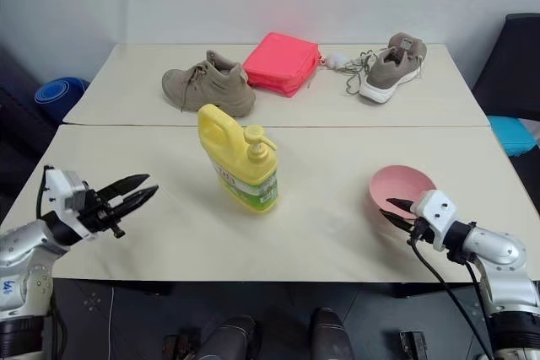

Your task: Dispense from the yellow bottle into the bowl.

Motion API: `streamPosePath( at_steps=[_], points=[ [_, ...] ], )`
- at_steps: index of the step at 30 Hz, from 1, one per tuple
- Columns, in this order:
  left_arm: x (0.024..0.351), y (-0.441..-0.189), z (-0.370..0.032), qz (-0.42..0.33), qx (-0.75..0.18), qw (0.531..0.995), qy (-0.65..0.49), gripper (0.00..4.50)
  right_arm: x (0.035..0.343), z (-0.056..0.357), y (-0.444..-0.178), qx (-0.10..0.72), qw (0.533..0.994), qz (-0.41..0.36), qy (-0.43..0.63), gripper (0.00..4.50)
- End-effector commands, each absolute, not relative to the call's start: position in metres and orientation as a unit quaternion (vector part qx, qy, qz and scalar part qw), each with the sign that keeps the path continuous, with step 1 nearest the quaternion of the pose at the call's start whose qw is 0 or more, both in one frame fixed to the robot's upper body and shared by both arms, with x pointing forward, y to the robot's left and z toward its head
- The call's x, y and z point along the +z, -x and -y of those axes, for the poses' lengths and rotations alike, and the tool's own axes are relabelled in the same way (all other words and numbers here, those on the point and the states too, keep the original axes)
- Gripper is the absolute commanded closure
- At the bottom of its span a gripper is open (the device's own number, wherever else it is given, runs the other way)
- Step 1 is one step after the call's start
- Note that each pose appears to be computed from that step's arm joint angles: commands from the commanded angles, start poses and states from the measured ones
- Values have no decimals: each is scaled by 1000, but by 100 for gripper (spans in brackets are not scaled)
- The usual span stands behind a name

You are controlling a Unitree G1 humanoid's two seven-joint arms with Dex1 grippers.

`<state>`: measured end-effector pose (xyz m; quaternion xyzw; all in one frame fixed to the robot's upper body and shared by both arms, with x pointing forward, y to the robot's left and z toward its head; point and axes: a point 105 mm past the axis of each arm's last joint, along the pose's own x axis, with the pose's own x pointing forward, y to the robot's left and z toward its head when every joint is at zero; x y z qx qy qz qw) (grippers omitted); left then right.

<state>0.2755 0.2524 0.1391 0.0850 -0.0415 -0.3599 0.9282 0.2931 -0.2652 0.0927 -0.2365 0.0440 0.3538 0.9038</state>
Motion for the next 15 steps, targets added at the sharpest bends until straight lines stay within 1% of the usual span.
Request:
streamPosePath(
  at_steps=[1,3,6,7,10,12,15],
  points=[
    [133,-267,-252,36,-368,924,-97,168,115,265,-280,361,908,18,211,182],
    [126,-260,-255,18,-369,925,-90,107,124,257,-266,381,900,43,207,111],
    [114,-249,-260,-11,-368,923,-110,13,134,246,-242,388,900,69,185,11],
    [109,-245,-260,-18,-367,922,-122,6,134,241,-234,394,898,70,181,5],
    [96,-234,-256,-37,-368,915,-158,6,126,226,-212,420,886,60,188,5],
    [87,-230,-252,-44,-365,914,-171,6,119,224,-205,422,885,53,191,5],
    [82,-230,-246,-42,-360,914,-182,6,110,225,-203,411,889,48,195,5]
  ],
)
